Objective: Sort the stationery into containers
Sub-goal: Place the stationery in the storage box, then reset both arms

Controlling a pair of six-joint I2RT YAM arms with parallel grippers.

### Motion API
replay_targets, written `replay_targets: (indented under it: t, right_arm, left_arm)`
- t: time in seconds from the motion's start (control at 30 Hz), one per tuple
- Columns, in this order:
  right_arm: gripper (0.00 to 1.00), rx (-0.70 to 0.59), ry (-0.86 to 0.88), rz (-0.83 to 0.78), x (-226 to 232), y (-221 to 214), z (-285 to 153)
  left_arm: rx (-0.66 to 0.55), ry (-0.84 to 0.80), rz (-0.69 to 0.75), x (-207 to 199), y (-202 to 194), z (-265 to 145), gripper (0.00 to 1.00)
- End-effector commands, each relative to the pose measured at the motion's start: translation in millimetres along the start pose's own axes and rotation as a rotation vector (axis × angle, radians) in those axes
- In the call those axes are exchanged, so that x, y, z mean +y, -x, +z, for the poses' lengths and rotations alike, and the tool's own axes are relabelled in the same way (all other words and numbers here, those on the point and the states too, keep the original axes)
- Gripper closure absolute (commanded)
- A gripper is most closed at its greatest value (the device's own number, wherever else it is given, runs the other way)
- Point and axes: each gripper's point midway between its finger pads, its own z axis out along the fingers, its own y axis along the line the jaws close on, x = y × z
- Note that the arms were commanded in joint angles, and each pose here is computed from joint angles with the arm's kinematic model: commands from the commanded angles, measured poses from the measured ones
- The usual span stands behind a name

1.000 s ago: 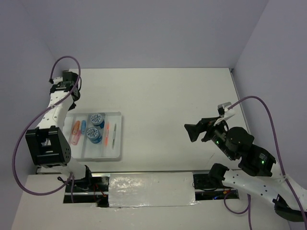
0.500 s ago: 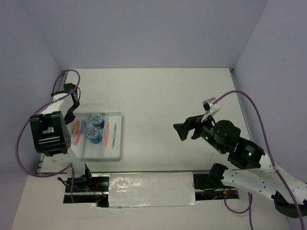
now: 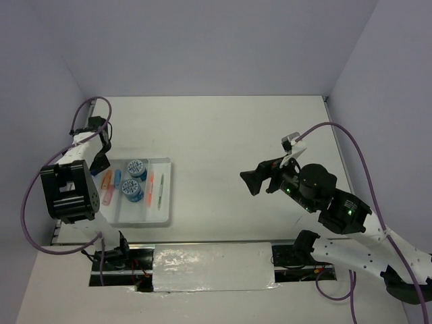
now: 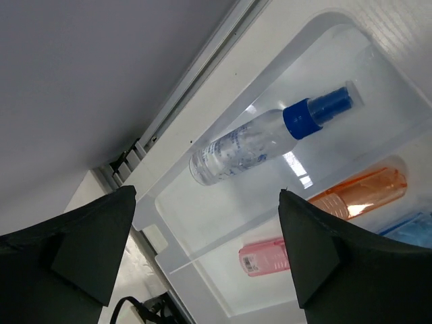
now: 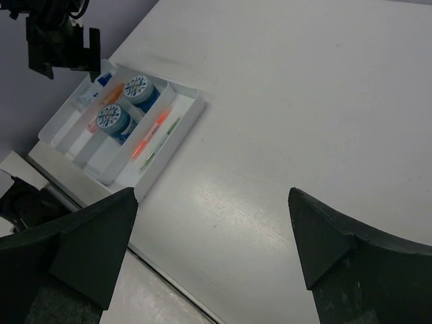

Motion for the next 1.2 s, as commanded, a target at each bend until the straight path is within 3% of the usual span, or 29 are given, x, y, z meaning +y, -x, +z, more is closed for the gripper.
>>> replay_targets:
  t: [0.0,0.13,0.23,0.27,0.43,0.53,0.63,0.73,0.9,1.17]
  right_arm:
    - [0.00,-0.063,-0.009,-0.020,1,28,-5]
    - [0.00,-0.054,-0.073,-0.041,-9,34,-9]
    - [0.00,-0.086,-0.180,-0.038,-28,48,-23]
    - [0.00,-0.112,-0.205,-0.031,-33,60,-32]
    - [0.00,-0.151,-0.371,-0.030,-69,87,-89]
    - [0.00,-0.211,-0.351,-0.011,-77,97,-122]
    - [0.00,-0.251,-0.284,0.005,-75,104,-150]
    - [0.00,-0.201,-0.275,-0.011,-80,87,-157]
    - [0.00,-0.108,-0.379,-0.027,-102,51,-154]
    - [0.00,-0.156,-0.440,-0.007,-115,47,-154]
  left_arm:
    - [-0.085,-0.029,-0.110,25,16,-30,0.01]
    - [-0.192,-0.261,-0.192,27,28,-83,0.01]
    - [-0.379,-0.545,-0.232,37,39,-158,0.01]
    - [-0.492,-0.728,-0.243,43,42,-201,0.01]
    - [-0.684,-0.853,-0.297,107,17,-269,0.01]
    - [-0.704,-0.934,-0.284,114,-5,-285,0.01]
    - [-0.810,-1.040,-0.292,126,-29,-307,0.01]
    - [-0.866,-1.141,-0.234,126,-53,-320,0.01]
    - [-0.873,-1.086,-0.247,137,-75,-300,0.01]
    - [-0.859,-1.054,-0.233,138,-80,-289,0.01]
